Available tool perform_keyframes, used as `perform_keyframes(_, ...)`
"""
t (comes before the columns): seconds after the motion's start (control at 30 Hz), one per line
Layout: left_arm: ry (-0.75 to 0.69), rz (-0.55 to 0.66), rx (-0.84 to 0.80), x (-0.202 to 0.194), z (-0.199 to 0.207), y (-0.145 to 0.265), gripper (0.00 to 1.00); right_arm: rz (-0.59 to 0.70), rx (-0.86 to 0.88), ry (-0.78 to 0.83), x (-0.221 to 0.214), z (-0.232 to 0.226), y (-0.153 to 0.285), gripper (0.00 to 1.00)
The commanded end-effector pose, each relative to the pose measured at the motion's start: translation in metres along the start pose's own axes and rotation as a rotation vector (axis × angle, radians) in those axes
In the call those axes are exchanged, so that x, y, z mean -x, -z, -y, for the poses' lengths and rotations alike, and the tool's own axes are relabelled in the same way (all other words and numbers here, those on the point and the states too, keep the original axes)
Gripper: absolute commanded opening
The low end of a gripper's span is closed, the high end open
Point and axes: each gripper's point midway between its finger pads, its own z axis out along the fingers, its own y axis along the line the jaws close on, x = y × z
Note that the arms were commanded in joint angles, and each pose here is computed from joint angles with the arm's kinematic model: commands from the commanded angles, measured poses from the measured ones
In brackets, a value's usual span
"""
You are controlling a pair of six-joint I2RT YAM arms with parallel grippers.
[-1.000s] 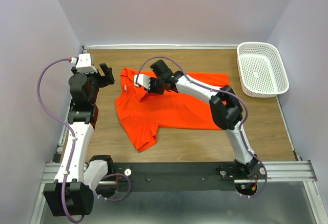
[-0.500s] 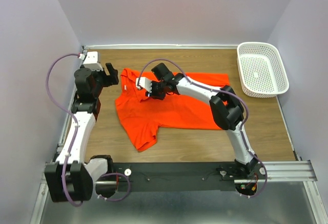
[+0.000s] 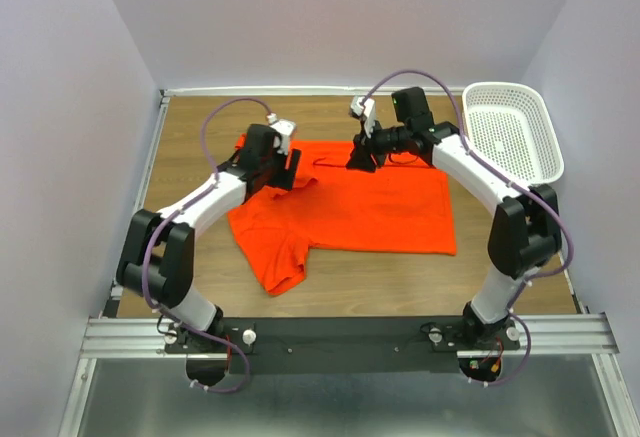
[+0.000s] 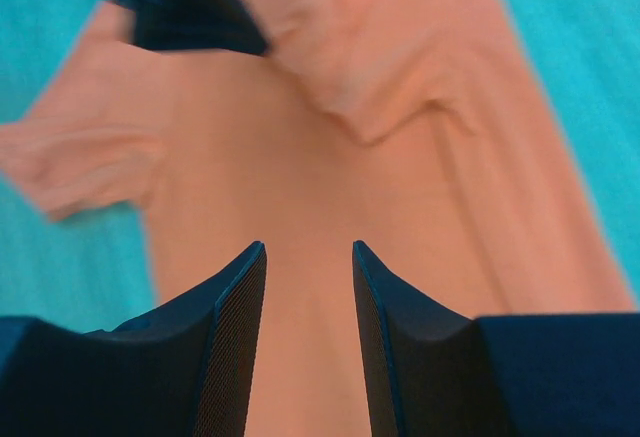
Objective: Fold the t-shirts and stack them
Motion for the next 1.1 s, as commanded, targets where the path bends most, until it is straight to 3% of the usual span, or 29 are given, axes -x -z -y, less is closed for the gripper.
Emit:
perform_keyframes(0.0, -0.204, -0.149, 0.17, -0.025, -0.002, -0.01, 0.79, 0.026, 0.162, -0.063, -0.007, -0.056, 0.008, 0.48)
perform_keyframes(0.17, -0.34, -0.27, 0.211, -0.055, 0.01, -0.022, 0.79, 0.057, 0.156, -0.132, -0.017, -0.041, 0.027, 0.48)
perform_keyframes(0.37, -0.381, -0.303, 0.276, -0.061, 0.008, -0.025, 0.76, 0.063, 0.177, -0.167, -0.022, -0.04, 0.027, 0.5)
perform_keyframes(0.67, -0.384, -0.322, 0.335, -0.061, 0.001, -0.034, 0.5, 0.06, 0.18, -0.174, -0.025, -0.039, 0.026, 0.5)
perform_keyframes(0.93, -0.377, -0.332, 0.362, -0.062, -0.006, -0.037, 0.4, 0.057, 0.182, -0.18, -0.027, -0.039, 0.025, 0.5)
perform_keyframes(1.07, -0.371, -0.34, 0.375, -0.064, -0.011, -0.038, 0.25, 0.057, 0.189, -0.185, -0.028, -0.04, 0.025, 0.5)
